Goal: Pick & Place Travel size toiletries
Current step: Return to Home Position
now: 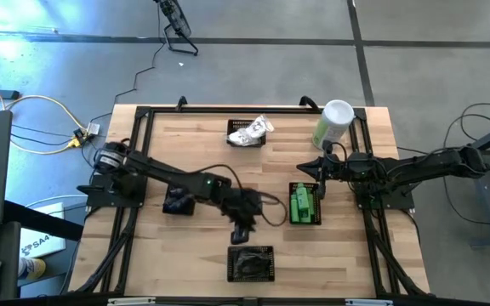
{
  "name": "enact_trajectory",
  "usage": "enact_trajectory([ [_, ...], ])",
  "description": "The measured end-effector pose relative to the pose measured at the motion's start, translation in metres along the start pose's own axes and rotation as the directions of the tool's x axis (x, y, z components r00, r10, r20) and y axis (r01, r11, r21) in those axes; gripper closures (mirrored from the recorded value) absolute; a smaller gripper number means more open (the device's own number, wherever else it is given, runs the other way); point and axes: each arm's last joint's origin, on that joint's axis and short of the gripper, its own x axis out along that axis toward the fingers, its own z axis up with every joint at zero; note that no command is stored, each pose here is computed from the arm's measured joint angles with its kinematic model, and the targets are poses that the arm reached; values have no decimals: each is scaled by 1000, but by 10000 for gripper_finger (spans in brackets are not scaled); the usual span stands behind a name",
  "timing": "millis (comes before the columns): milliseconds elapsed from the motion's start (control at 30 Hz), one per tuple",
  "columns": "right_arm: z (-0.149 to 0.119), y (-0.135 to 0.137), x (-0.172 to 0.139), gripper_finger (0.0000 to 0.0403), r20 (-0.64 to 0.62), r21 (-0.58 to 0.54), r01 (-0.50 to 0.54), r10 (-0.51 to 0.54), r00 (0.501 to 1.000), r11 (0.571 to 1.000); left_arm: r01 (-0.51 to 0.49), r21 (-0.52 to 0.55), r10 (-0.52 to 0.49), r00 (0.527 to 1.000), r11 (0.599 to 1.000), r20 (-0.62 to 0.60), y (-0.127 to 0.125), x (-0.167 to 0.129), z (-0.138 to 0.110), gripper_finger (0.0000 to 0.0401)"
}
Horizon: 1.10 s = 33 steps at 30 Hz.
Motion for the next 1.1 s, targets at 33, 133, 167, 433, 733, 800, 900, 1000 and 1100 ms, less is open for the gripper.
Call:
enact_trajectory([
  [33, 0, 0, 0, 399, 0, 0, 0, 0, 1000, 1000, -36, 9, 36, 999, 999, 19, 3, -1, 2, 290],
  [133, 0, 0, 0, 399, 0, 0, 0, 0, 1000, 1000, -168, 38, 165, 984, 985, 72, 10, -2, 5, 291],
  [167, 0, 0, 0, 399, 1, 0, 0, 0, 1000, 1000, -208, 48, 203, 975, 977, 88, 12, -3, 6, 293],
  [433, 0, 0, 0, 399, 1, 0, 2, -2, 1000, 1000, -376, 129, 355, 921, 918, 160, 14, -4, 8, 372],
  [733, 0, 0, 0, 399, 1, 0, 3, -3, 1000, 1000, -381, 268, 329, 918, 885, 221, 12, -4, 14, 379],
  [800, 0, 0, 0, 399, 1, 0, 2, -2, 1000, 1000, -380, 271, 327, 919, 885, 220, 12, -4, 14, 378],
  [900, 0, 0, 0, 399, 1, 0, 2, -2, 1000, 1000, -363, 261, 310, 924, 895, 222, 11, -4, 14, 377],
  [1000, 0, 0, 0, 399, 1, 0, 2, -2, 1000, 1000, -358, 259, 299, 923, 897, 241, 10, -4, 16, 377],
  [1100, 1, 0, 0, 399, 8, 2, 2, -2, 1000, 1000, -357, 258, 297, 923, 898, 246, 10, -4, 17, 377],
])
